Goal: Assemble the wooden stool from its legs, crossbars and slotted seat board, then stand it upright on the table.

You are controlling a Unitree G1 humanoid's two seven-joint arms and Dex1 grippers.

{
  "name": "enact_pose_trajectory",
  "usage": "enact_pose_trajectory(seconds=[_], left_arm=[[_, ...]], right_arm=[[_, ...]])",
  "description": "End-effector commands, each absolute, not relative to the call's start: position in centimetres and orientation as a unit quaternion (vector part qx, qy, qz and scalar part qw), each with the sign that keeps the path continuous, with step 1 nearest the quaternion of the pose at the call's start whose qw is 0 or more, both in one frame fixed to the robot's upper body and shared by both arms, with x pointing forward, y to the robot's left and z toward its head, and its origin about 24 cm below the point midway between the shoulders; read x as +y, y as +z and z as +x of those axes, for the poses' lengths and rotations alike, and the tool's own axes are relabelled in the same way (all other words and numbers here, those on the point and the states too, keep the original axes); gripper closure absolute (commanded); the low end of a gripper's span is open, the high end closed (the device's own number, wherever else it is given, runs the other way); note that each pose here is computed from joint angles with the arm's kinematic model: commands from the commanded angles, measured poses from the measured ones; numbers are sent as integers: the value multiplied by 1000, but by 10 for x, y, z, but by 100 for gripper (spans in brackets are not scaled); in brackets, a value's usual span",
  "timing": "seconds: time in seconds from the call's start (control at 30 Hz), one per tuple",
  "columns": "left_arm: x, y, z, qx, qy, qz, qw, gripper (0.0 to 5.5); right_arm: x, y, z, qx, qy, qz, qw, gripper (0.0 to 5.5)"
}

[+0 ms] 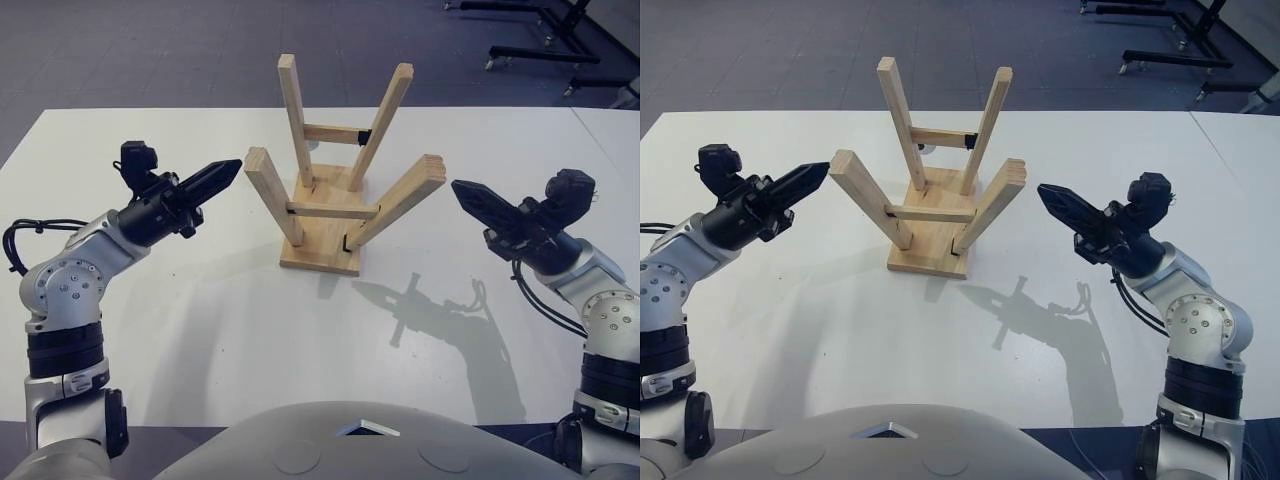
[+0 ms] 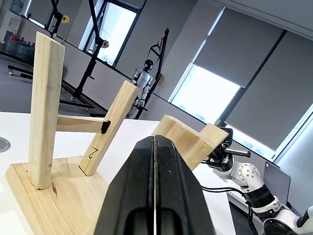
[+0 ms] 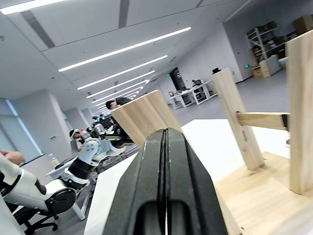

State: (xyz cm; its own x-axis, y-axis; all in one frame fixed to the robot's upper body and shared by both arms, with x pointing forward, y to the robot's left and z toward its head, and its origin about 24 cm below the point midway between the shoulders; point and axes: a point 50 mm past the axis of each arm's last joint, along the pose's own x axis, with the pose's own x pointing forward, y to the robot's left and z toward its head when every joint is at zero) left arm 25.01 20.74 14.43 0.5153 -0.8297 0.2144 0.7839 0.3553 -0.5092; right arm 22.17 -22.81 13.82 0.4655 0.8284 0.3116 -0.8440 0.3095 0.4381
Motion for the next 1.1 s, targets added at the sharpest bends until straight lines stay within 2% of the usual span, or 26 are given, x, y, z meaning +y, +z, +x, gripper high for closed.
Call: enact_pose_trajectory(seconds=[0.03,1.1], left_arm=[[203,145,255,49,-495,-276,822,549],[191,137,260,74,-513,-265,813,549]], right_arm=[[-216,148,226,-20,551,264,792,550],[-195,146,240,39,617,182,764,550]])
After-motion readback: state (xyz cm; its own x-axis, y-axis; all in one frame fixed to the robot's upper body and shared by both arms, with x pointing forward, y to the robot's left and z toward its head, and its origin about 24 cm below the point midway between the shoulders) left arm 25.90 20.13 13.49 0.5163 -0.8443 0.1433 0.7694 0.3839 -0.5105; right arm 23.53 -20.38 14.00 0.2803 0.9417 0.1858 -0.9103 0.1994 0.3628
